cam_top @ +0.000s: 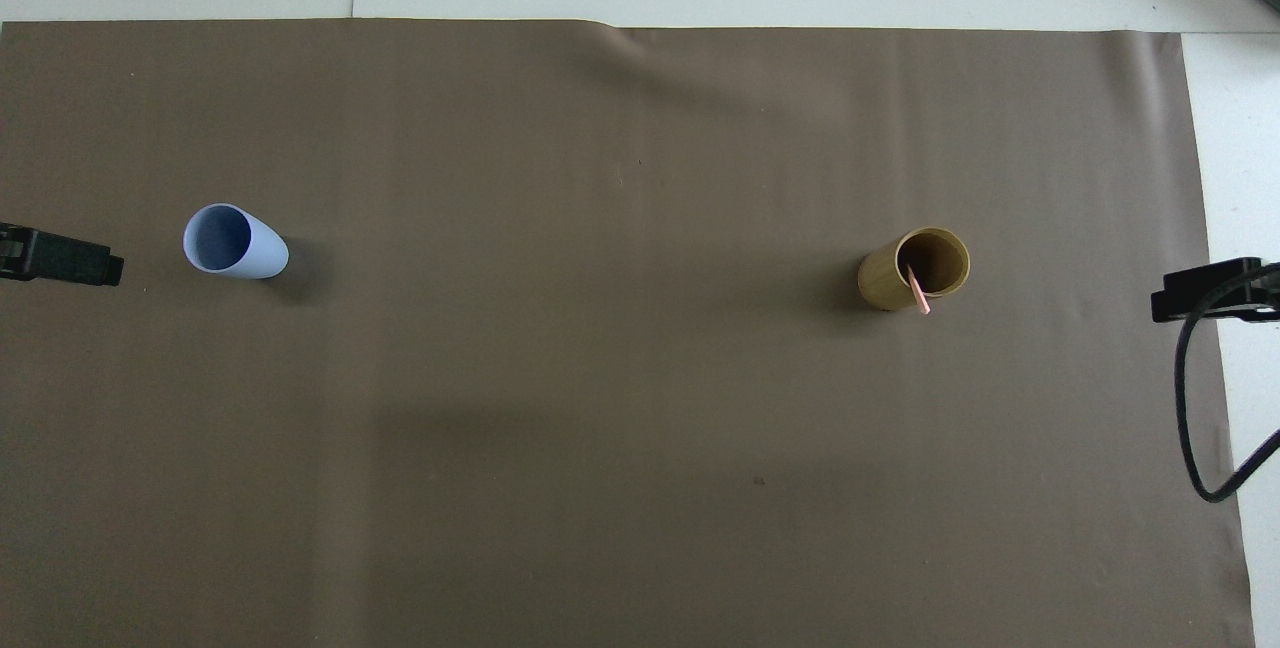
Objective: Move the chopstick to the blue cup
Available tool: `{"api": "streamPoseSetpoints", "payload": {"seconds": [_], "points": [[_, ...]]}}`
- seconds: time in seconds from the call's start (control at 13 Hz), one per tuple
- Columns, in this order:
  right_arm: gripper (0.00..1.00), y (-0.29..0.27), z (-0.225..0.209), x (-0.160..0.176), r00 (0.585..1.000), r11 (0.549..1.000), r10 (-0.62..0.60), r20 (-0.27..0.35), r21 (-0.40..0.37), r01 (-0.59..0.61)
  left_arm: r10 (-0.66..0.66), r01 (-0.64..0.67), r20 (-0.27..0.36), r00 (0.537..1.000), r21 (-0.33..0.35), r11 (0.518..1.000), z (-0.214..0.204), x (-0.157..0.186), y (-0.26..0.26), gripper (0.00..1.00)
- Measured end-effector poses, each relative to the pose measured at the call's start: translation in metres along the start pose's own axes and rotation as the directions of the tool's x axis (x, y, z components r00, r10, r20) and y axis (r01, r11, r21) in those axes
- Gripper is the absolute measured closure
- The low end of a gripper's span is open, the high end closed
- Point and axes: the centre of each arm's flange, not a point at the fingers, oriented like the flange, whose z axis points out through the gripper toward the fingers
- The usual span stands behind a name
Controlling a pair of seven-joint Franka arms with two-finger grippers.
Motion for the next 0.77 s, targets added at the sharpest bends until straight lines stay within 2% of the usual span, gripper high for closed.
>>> {"api": "streamPoseSetpoints", "payload": {"seconds": [0.77], "points": [[0.00,0.0000,0.0000,0.0000,1.000,1.000,0.000,0.000,0.000,0.000,0.001,-0.001,0.001,1.000,0.000,1.000,0.0005,0.0003,0.0020,0.00]]}}
